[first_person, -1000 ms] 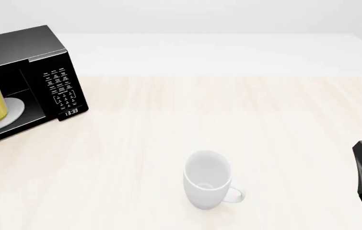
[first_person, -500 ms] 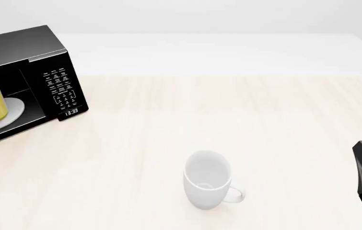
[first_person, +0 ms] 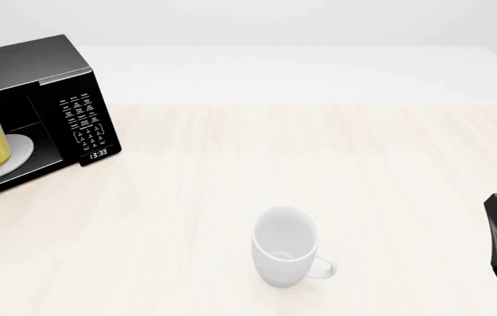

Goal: Put the yellow and white mug in the microwave and close it.

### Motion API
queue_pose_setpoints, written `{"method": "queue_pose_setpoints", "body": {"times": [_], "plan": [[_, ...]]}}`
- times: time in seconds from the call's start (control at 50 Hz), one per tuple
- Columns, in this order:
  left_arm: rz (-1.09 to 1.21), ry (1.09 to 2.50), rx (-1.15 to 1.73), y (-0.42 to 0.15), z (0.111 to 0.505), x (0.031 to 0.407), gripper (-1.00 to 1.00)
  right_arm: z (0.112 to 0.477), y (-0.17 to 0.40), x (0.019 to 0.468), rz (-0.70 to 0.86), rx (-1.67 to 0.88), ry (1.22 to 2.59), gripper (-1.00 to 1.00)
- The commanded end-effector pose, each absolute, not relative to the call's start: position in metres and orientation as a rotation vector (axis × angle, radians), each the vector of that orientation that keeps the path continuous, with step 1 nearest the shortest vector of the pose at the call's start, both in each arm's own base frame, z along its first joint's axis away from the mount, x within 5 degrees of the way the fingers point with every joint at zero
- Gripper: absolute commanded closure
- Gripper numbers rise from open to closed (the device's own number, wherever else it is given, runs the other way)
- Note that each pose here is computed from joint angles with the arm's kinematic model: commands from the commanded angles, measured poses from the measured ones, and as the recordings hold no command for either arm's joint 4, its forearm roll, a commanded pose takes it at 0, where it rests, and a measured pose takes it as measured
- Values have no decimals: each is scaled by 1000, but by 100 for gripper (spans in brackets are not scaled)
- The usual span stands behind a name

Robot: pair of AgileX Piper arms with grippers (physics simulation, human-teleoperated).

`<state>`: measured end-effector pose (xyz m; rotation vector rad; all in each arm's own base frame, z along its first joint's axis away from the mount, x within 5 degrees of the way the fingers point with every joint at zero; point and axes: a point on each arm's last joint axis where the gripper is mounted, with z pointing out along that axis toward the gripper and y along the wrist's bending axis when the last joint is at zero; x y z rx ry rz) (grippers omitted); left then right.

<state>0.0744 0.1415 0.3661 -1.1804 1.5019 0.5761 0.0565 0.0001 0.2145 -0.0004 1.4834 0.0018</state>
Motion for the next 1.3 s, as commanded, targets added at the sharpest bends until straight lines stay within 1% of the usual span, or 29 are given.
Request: {"method": "queue_pose_setpoints", "body": {"times": [0.02, 0.68, 0.8, 0.92, 1.12, 1.3], "plan": [[602, 1480, -1242, 154, 363, 70, -100, 214, 0, 56, 2, 0, 1483, -100], [682, 1474, -1428, 194, 329, 53, -100, 215, 0, 56, 2, 0, 1483, -100], [674, 1512, -1498, 209, 312, 51, -100, 214, 0, 56, 2, 0, 1483, -100], [680, 1516, -1507, 212, 310, 49, -100, 215, 0, 56, 2, 0, 1483, -100], [689, 1549, -1539, 221, 294, 46, -100, 214, 0, 56, 2, 0, 1483, -100], [707, 1602, -1546, 228, 279, 43, -100, 214, 0, 56, 2, -1, 1483, -100]]}}
